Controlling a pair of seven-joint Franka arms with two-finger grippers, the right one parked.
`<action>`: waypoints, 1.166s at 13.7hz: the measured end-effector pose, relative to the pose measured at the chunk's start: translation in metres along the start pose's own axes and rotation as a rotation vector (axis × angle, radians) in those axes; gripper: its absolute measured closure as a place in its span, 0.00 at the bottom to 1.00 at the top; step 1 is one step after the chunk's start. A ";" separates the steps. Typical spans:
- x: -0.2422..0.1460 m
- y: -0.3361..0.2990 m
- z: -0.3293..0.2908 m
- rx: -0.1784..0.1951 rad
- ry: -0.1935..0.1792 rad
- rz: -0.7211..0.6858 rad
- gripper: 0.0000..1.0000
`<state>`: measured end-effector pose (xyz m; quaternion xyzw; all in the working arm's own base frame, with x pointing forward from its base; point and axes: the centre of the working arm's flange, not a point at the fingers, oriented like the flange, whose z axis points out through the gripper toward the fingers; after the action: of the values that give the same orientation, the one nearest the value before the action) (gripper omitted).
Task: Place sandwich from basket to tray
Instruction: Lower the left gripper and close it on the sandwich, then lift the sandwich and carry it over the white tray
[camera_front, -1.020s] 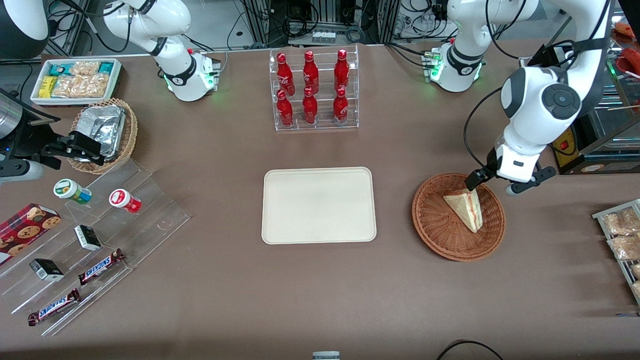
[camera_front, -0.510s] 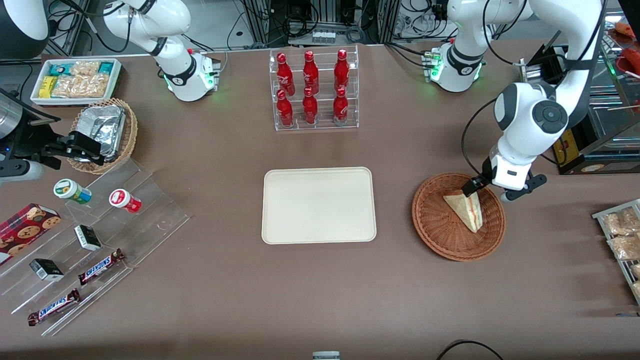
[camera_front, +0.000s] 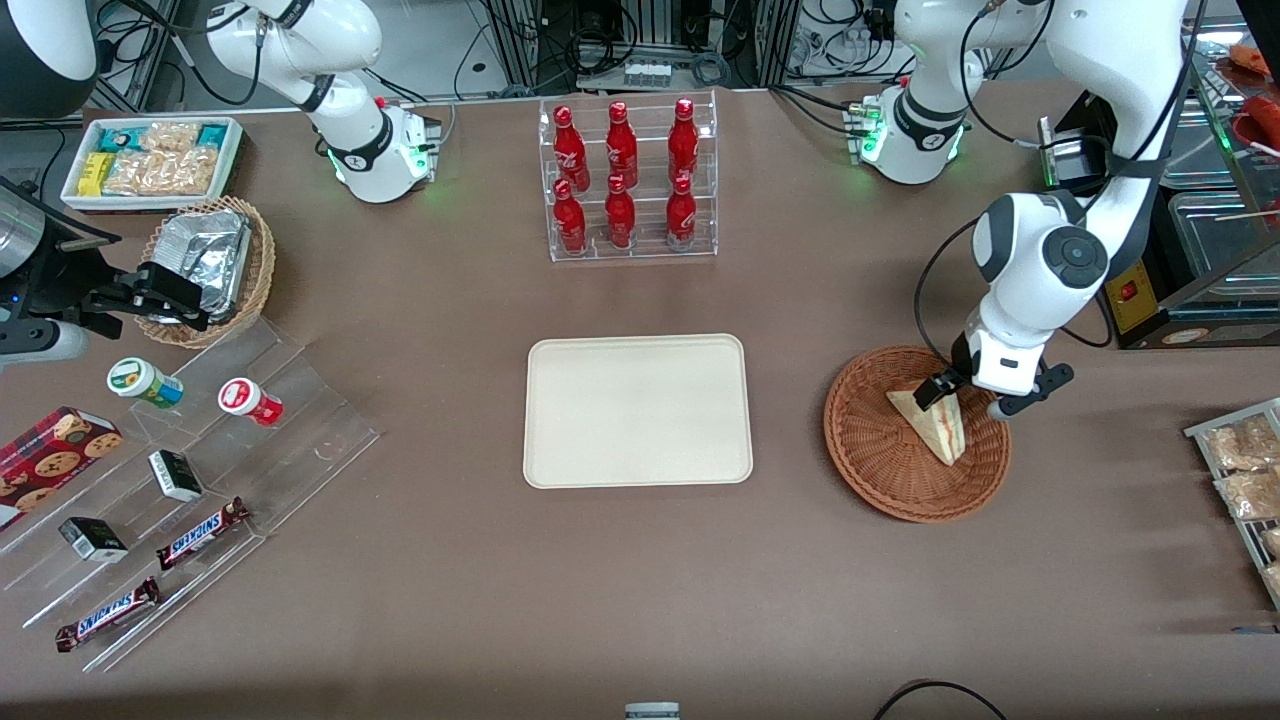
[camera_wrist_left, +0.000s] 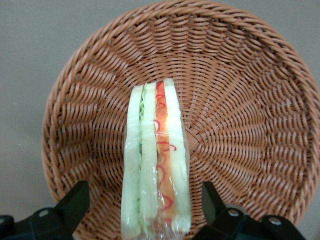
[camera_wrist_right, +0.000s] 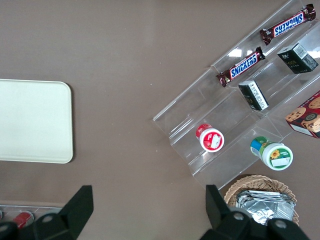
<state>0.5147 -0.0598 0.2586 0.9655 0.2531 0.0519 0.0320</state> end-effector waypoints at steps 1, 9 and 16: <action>-0.001 -0.001 0.005 -0.002 0.000 -0.003 0.03; -0.005 -0.003 0.011 0.000 -0.003 -0.019 0.67; -0.009 0.010 -0.045 0.051 -0.035 0.031 0.81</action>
<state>0.5066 -0.0719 0.3030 0.9706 0.2389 0.0291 0.0107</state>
